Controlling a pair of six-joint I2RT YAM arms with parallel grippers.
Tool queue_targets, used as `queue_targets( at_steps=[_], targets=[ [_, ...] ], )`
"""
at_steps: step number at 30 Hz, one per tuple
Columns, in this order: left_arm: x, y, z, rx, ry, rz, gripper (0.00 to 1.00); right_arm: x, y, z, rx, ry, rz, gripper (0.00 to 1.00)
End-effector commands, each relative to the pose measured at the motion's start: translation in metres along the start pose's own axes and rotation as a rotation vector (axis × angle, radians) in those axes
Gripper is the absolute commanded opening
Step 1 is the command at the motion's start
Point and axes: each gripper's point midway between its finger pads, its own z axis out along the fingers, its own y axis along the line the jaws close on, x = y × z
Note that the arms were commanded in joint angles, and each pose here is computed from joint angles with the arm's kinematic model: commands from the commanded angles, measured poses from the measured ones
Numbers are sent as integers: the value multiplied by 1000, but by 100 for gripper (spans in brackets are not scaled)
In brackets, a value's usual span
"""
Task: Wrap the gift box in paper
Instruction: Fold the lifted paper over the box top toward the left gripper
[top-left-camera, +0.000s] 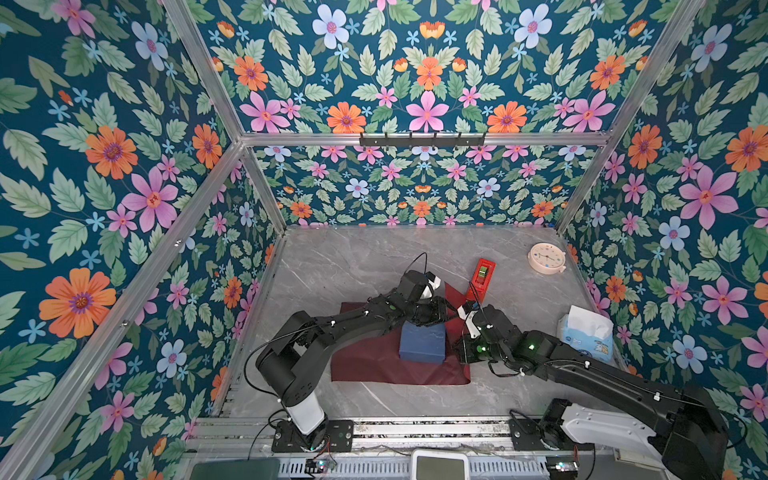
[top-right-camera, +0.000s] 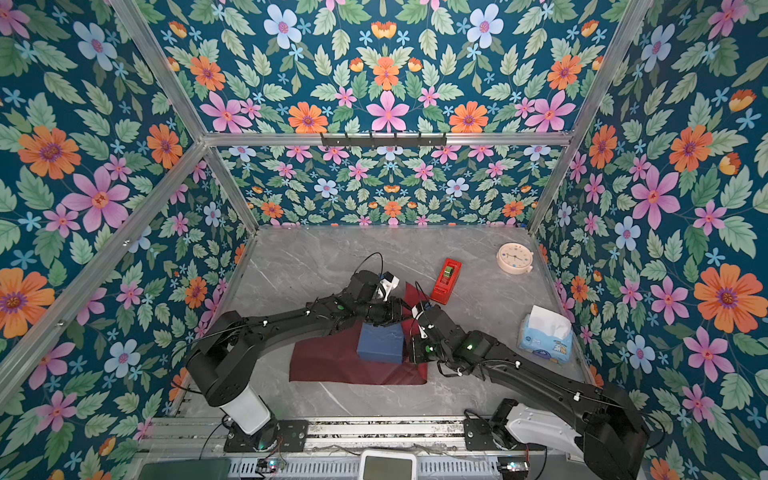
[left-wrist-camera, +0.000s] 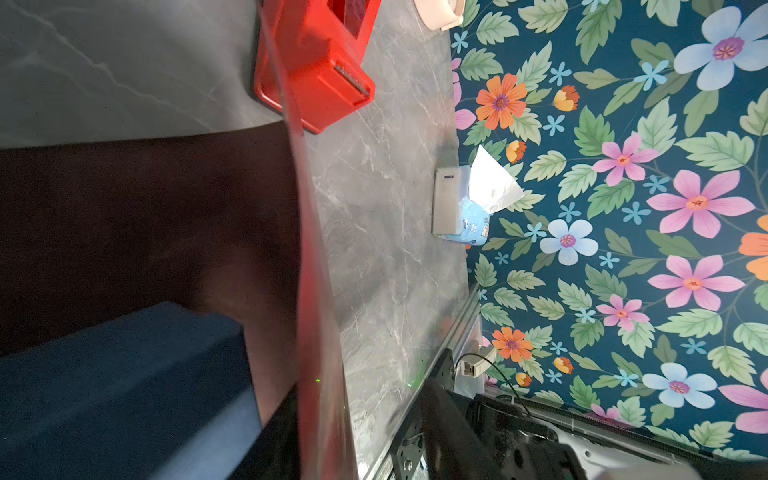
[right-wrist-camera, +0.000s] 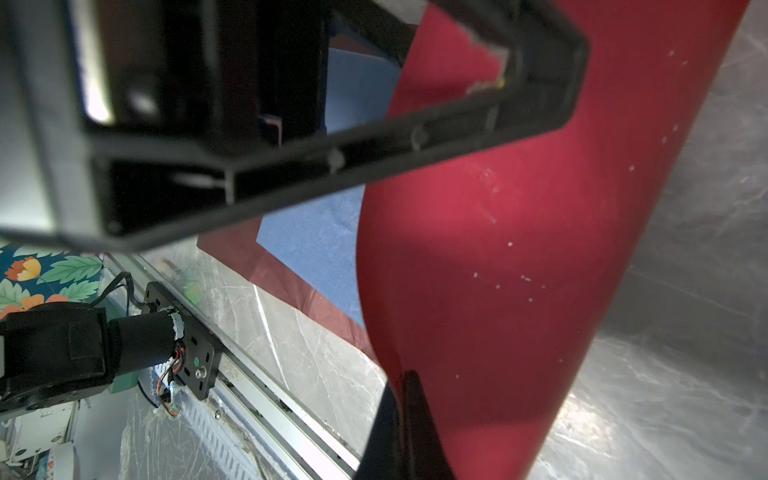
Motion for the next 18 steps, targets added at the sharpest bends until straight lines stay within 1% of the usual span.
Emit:
queue_targets(
  at_steps=[1,6,8,9,11,13,14,16,18],
  targets=[
    [2,10,0,-50,9,30,36,-5,7,3,-25,-15,4,4],
    [4,14,1,-72,21,45,19,-8,9,5,-29,-19,5,5],
    [4,13,0,-71,23,53,10,-9,10,6,-27,-18,3,8],
    [3,13,-1,-70,22,56,7,-10,11,6,-30,-17,-1,13],
    [0,10,-4,-64,17,72,0,-10,14,4,-40,-8,-11,34],
    [-2,10,-9,-58,14,84,0,-8,18,-2,-49,13,-36,55],
    [-3,10,-12,-50,11,88,0,-6,20,-6,-54,30,-51,63],
    [-5,10,-18,-33,4,91,0,-4,24,-17,-64,46,-92,71],
    [-5,11,-23,-15,2,102,0,-4,28,-26,-101,59,-106,77]
  ],
)
